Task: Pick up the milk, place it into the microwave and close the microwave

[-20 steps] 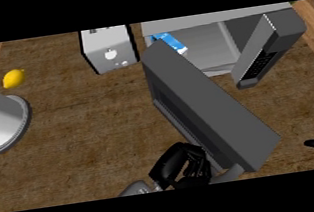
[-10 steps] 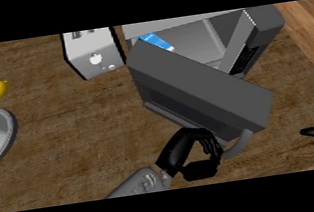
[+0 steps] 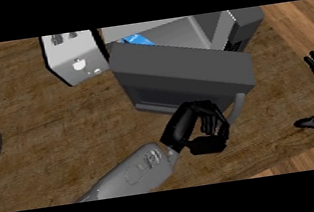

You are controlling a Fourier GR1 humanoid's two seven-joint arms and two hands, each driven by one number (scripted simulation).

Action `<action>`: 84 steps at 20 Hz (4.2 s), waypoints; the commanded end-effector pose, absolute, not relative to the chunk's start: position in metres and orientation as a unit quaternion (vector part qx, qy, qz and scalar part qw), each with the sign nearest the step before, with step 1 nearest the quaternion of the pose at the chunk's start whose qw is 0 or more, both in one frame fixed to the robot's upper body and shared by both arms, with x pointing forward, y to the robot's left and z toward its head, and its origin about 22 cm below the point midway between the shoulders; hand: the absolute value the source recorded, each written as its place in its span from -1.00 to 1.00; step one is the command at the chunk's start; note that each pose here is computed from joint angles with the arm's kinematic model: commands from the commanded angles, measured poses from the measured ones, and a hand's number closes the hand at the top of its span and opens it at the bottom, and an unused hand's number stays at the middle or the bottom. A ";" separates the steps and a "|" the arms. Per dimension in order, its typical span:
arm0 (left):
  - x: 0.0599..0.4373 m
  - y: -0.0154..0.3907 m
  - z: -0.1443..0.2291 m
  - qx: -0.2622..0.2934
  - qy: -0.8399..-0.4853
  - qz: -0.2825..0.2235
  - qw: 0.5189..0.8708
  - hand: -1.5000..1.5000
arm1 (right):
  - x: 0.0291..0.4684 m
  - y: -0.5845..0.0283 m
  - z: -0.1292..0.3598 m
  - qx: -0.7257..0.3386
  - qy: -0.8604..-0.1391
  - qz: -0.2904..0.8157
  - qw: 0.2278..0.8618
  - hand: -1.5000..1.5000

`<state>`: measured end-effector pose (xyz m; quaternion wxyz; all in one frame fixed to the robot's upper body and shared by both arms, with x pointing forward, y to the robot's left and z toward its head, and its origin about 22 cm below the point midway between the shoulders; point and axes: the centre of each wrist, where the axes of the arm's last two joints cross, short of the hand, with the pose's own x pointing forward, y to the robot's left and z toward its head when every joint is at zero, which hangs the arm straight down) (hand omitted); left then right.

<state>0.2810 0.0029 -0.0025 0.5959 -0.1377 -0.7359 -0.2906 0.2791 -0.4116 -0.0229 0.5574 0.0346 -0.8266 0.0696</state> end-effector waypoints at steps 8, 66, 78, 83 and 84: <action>0.327 -0.009 0.043 -0.097 -0.774 -0.247 0.574 1.00 | 0.307 -0.401 0.017 0.098 -0.854 0.100 0.502 -1.00; 0.364 -0.019 0.090 -0.014 -0.806 -0.134 0.576 1.00 | 0.323 -0.265 0.147 0.385 -0.762 0.369 0.367 1.00; 0.372 0.013 0.084 -0.118 -0.684 0.088 0.714 1.00 | 0.292 -0.248 0.108 0.430 -0.688 0.393 0.433 1.00; 0.371 0.022 0.066 -0.154 -0.665 0.095 0.725 1.00 | 0.276 -0.242 0.100 0.441 -0.689 0.375 0.435 1.00; 0.370 0.023 0.060 -0.158 -0.659 0.093 0.729 1.00 | 0.276 -0.242 0.104 0.435 -0.691 0.383 0.432 1.00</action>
